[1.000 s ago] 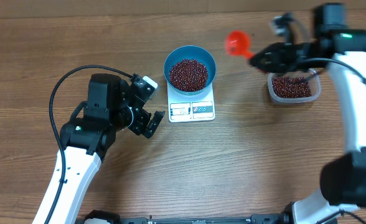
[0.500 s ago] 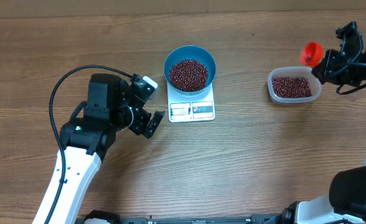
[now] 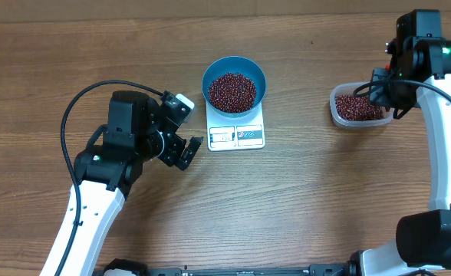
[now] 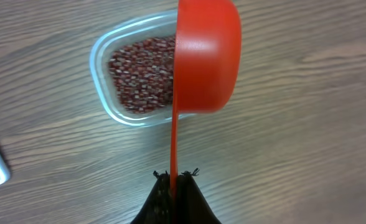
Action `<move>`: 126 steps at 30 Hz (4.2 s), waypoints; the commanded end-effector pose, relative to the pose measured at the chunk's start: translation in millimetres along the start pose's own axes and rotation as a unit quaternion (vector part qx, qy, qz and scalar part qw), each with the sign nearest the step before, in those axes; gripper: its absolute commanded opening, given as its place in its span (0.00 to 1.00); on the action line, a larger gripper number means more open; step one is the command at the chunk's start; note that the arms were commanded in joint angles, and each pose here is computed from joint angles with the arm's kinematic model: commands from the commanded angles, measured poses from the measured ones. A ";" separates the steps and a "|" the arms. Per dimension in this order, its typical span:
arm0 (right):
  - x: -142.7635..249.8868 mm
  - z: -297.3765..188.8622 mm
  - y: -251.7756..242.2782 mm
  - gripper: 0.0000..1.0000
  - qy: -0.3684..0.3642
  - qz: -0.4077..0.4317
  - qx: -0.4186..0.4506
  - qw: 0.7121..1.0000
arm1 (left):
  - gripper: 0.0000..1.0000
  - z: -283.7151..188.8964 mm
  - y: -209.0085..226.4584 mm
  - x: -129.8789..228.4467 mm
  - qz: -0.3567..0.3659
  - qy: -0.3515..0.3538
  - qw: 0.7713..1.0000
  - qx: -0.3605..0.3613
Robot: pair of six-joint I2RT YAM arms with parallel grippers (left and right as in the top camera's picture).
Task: Scoop item into bowl and weigh 150g on scale
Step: 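Lower the red scoop into the bean tub with the right gripper, then open the right gripper and release the scoop handle in the tub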
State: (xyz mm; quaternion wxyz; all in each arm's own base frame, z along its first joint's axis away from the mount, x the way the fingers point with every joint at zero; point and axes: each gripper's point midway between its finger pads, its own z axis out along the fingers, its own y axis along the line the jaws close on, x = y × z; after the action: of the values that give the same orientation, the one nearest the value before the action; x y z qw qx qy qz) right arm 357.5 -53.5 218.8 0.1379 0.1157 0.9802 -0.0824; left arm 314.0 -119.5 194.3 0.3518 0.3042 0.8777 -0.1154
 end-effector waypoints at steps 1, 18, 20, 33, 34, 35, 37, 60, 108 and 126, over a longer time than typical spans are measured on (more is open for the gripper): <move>-2.4 -3.6 -13.8 0.04 -0.009 0.018 0.036 0.999 | 0.99 -1.2 4.1 -4.2 -0.005 -0.003 1.000 -0.006; -4.3 8.5 13.5 0.04 0.029 0.159 -0.182 0.970 | 0.99 -1.1 4.0 -4.2 -0.005 -0.003 1.000 -0.006; -1.1 16.8 16.9 0.06 0.041 0.171 -0.212 0.961 | 1.00 -1.3 4.0 -4.4 -0.005 -0.003 1.000 -0.006; 4.0 58.3 32.2 0.36 0.055 0.217 -0.263 0.938 | 1.00 -1.3 4.2 -4.3 -0.005 -0.003 1.000 -0.007; 5.0 59.3 32.4 0.42 0.056 0.218 -0.262 0.938 | 1.00 -1.2 4.0 -4.3 -0.005 -0.003 1.000 -0.006; 5.2 59.5 32.4 0.52 0.058 0.223 -0.262 0.937 | 1.00 -1.3 4.1 -4.2 -0.005 -0.003 1.000 -0.007; 5.1 59.7 32.6 0.59 0.060 0.230 -0.262 0.935 | 1.00 -1.1 4.0 -4.2 -0.005 -0.003 1.000 -0.006; -2.1 31.6 28.3 0.84 0.038 0.186 -0.264 0.946 | 1.00 -1.3 4.0 -4.4 -0.005 -0.003 1.000 -0.006; 59.7 -139.4 14.4 1.00 -0.158 0.080 -0.256 0.950 | 1.00 -1.2 4.0 -4.3 -0.005 -0.003 1.000 -0.006; 55.8 -136.2 5.2 1.00 -0.170 0.080 -0.225 0.956 | 1.00 -1.1 4.0 -4.2 -0.005 -0.003 1.000 -0.006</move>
State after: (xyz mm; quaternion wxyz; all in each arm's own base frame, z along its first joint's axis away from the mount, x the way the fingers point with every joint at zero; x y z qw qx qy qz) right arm 272.0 -10.5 318.5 0.3077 0.1550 0.9279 0.1422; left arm 314.0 -119.5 194.3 0.3518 0.3041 0.8778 -0.1155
